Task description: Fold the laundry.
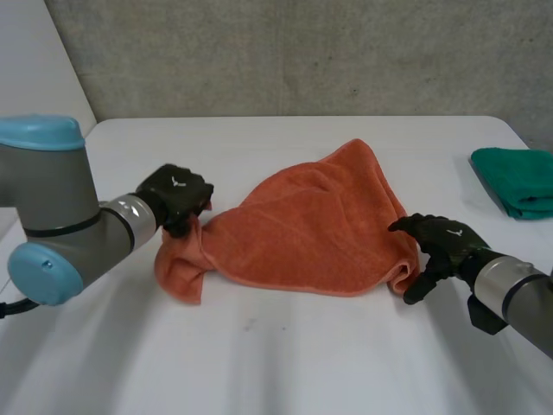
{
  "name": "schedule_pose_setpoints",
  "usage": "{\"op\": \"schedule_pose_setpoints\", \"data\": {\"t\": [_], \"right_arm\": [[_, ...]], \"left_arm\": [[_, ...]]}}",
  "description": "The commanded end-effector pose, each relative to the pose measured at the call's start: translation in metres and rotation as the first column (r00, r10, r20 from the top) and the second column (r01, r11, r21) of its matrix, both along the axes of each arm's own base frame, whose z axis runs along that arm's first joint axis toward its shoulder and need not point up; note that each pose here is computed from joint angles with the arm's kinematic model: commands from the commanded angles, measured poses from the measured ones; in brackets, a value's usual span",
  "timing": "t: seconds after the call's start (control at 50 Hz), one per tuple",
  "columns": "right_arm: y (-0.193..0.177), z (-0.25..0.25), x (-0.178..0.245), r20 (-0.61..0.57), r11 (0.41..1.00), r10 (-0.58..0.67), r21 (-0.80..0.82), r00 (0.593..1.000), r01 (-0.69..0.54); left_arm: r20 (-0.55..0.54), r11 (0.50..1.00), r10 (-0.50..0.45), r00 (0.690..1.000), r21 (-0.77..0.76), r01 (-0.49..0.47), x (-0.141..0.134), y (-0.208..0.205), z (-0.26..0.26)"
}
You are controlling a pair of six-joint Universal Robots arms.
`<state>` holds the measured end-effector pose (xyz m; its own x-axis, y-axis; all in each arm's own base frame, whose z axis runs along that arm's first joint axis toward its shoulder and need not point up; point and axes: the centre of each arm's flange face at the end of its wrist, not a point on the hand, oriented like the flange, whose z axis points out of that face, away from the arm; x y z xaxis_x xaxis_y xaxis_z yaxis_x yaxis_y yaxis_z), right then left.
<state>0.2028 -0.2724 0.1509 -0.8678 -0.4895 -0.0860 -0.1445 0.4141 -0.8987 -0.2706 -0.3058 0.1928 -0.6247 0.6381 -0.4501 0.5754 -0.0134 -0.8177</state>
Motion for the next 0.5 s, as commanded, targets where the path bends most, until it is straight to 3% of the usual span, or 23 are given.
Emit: {"op": "schedule_pose_setpoints", "data": {"t": [0.02,0.24,0.36,0.44,0.5], "right_arm": [[-0.01,-0.014,0.018,-0.013,1.0,0.022,0.013,1.0,-0.021],[-0.036,-0.026,0.028,-0.073,1.0,-0.004,-0.026,0.997,0.002],[-0.049,0.005,0.025,-0.171,0.984,-0.006,-0.179,0.985,-0.025],[-0.047,0.064,0.025,-0.271,0.917,-0.005,-0.385,0.963,-0.103],[-0.036,0.123,0.023,-0.387,0.831,-0.035,-0.523,0.922,-0.188]], "left_arm": [[-0.036,0.996,-0.002,0.999,-0.093,-0.002,0.003,0.017,0.042],[-0.105,0.987,0.003,0.994,-0.161,-0.02,0.007,0.028,0.077],[-0.167,0.984,0.018,0.986,-0.174,-0.048,0.013,0.033,0.094],[-0.204,0.971,0.019,0.979,-0.231,-0.067,0.019,0.041,0.115],[-0.24,0.959,0.009,0.971,-0.273,-0.077,0.022,0.05,0.131]]}}
